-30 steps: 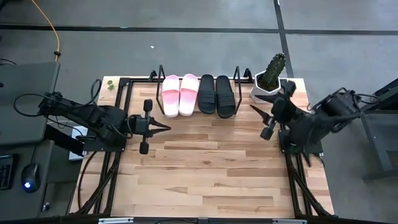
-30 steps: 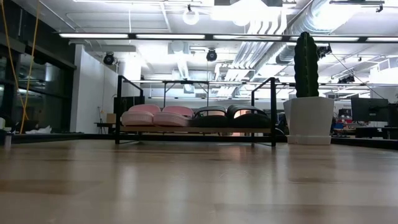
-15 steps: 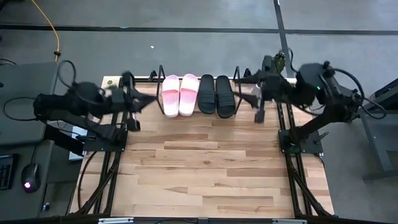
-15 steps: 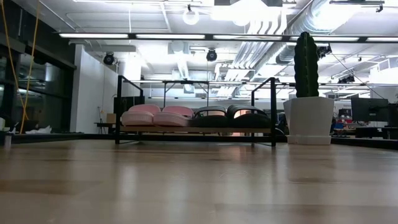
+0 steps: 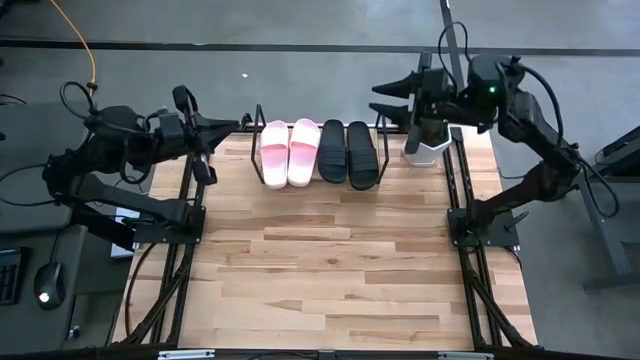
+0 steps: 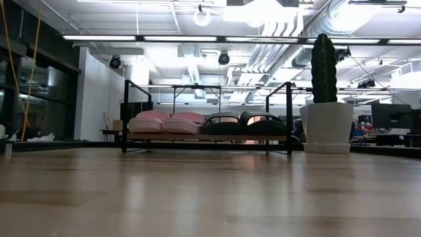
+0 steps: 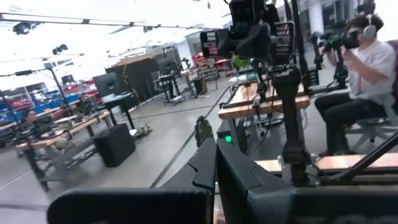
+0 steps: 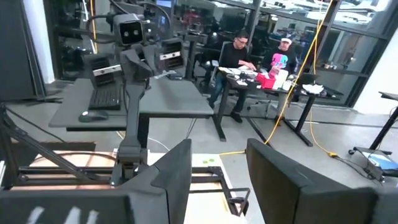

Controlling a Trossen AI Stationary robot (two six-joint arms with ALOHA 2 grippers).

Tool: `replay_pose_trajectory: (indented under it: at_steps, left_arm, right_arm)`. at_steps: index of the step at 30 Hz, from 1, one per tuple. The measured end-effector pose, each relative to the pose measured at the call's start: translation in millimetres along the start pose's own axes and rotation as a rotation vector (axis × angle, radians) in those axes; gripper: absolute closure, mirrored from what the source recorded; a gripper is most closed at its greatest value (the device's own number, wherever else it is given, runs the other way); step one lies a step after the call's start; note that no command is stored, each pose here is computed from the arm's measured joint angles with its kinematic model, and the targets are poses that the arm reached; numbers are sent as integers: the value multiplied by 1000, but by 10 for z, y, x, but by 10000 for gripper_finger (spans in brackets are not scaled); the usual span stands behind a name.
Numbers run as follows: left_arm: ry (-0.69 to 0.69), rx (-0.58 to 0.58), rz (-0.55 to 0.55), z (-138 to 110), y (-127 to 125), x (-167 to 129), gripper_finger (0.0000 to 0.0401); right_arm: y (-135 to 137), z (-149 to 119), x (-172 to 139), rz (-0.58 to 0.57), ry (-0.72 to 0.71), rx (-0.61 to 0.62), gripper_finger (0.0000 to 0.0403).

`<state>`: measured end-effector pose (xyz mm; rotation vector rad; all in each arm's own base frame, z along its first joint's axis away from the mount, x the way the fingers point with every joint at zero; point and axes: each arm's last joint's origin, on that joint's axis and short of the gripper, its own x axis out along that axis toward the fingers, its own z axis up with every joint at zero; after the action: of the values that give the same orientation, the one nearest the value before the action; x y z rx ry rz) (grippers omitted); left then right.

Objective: Pick and place slides into the shelf
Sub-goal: Return to Home Position

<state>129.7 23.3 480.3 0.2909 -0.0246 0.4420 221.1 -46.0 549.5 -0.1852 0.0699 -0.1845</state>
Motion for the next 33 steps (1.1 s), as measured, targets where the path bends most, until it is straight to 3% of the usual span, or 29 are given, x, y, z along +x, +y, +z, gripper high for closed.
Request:
replay_pose_trajectory:
  at_steps: [7,18,33]
  left_arm:
    - [26,13,9,-32,-6,71,398]
    - [16,44,10,-21,-5,64,398]
    - [23,45,10,-27,0,46,398]
  right_arm:
    - [-110,-24,-5,7,1,7,278]
    - [-207,-43,-15,9,1,18,395]
    - [-209,-66,-4,41,15,44,402]
